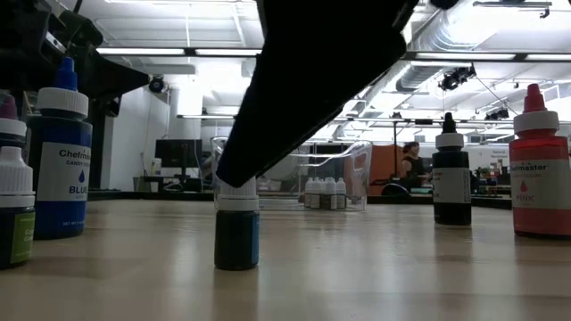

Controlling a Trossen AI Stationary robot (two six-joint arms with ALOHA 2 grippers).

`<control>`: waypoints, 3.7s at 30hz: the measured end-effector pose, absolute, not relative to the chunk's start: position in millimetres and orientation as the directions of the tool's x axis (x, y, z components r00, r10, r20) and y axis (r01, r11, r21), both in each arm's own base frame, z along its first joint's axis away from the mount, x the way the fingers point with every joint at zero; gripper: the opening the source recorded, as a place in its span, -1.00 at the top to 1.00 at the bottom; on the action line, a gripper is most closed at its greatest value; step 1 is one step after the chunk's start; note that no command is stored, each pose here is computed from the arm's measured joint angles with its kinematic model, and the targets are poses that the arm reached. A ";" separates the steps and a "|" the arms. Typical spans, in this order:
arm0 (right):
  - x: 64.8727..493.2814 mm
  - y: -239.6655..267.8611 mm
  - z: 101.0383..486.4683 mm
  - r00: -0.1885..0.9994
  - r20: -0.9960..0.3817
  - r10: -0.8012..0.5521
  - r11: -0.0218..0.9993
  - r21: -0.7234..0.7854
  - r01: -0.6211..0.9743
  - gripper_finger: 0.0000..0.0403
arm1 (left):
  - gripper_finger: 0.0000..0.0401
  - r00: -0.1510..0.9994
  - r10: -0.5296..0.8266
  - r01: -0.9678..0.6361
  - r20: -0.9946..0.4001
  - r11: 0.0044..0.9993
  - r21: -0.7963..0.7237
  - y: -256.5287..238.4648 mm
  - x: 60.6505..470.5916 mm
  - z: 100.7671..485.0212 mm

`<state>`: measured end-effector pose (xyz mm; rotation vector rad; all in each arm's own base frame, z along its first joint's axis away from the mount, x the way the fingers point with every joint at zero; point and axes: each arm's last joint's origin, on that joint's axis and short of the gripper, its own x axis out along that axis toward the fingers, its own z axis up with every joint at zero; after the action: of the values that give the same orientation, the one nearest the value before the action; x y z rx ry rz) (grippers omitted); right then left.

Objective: Pick & Place food coloring
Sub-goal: Put the small light blue food coloring bottle into the transparent bin

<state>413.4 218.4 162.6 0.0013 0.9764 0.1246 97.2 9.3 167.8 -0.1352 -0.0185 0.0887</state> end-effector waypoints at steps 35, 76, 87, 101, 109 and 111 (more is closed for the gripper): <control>417.4 216.7 155.0 0.522 -0.836 0.169 0.984 0.117 -0.132 0.29 | 1.00 0.996 0.090 -0.087 0.013 0.987 -0.136 9.3 97.2 167.8; 417.1 218.1 162.4 0.529 -0.821 0.217 0.975 0.158 -0.156 0.80 | 1.00 0.996 0.089 -0.087 0.013 0.987 -0.136 9.3 97.2 167.8; 413.0 211.4 207.0 0.651 -0.743 0.157 0.988 0.113 -0.109 0.80 | 1.00 0.996 0.089 -0.087 0.013 0.987 -0.136 9.3 97.2 167.8; 408.0 137.3 339.7 0.671 -0.739 -0.050 0.998 -0.019 0.054 0.81 | 1.00 0.996 0.089 -0.087 0.013 0.987 -0.136 9.3 97.2 167.8; 418.8 53.9 372.9 0.675 -0.715 -0.183 0.981 -0.085 0.175 0.81 | 1.00 0.996 0.090 -0.087 0.012 0.987 -0.136 9.3 97.2 167.8; 420.1 28.1 370.0 0.641 -0.734 -0.224 0.969 -0.095 0.230 0.81 | 1.00 0.996 0.090 -0.087 0.012 0.987 -0.136 9.3 97.2 167.8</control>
<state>420.1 28.1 370.0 0.0073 0.8354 -0.2588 97.2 9.3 167.8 -0.1353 -0.0185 0.0890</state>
